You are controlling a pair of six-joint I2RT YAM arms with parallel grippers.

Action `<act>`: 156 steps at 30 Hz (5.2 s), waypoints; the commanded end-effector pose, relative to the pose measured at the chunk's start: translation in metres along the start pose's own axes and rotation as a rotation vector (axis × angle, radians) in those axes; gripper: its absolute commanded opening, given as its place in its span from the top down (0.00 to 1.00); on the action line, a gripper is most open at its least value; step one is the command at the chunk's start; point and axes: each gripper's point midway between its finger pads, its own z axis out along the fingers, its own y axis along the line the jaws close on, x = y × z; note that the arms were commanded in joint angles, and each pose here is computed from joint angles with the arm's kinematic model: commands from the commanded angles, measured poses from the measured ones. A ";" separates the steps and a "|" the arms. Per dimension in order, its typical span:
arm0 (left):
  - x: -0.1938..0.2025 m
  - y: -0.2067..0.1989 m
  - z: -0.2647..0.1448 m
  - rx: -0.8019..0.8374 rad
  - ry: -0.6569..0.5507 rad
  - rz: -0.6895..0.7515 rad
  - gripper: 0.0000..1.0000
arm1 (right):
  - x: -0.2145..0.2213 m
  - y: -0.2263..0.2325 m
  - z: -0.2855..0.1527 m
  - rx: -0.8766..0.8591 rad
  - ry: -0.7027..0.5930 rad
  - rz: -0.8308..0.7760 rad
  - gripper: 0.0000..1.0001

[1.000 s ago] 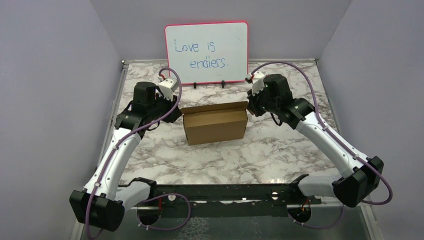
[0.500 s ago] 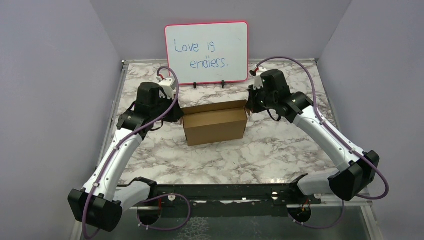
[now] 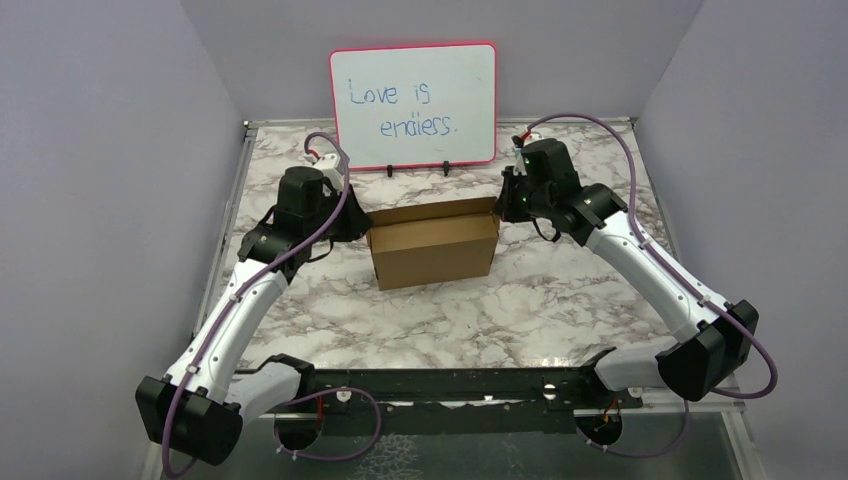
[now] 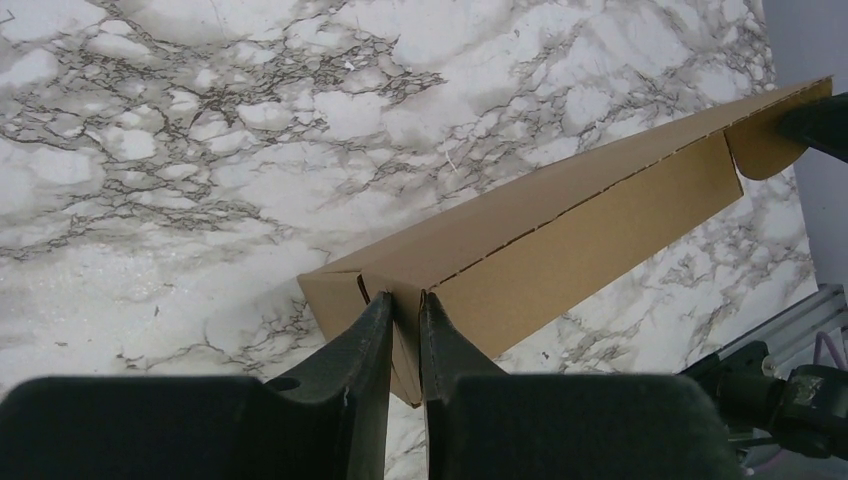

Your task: Fold the paper box

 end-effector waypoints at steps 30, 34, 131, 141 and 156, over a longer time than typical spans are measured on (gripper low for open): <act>0.004 -0.020 0.002 0.043 -0.085 -0.056 0.85 | 0.022 0.000 0.004 -0.048 -0.054 -0.007 0.99; 0.014 -0.018 0.008 0.004 -0.069 -0.042 0.85 | 0.024 0.000 0.004 -0.053 -0.059 -0.009 0.99; 0.115 0.033 0.020 0.097 -0.063 -0.538 0.47 | 0.105 -0.045 0.042 -0.387 -0.005 0.370 0.52; 0.123 0.037 0.046 0.155 -0.083 -0.614 0.74 | 0.122 -0.041 0.047 -0.431 0.032 0.391 0.58; 0.111 0.035 0.060 0.181 -0.062 -0.618 0.77 | 0.108 -0.032 0.037 -0.479 -0.001 0.372 0.59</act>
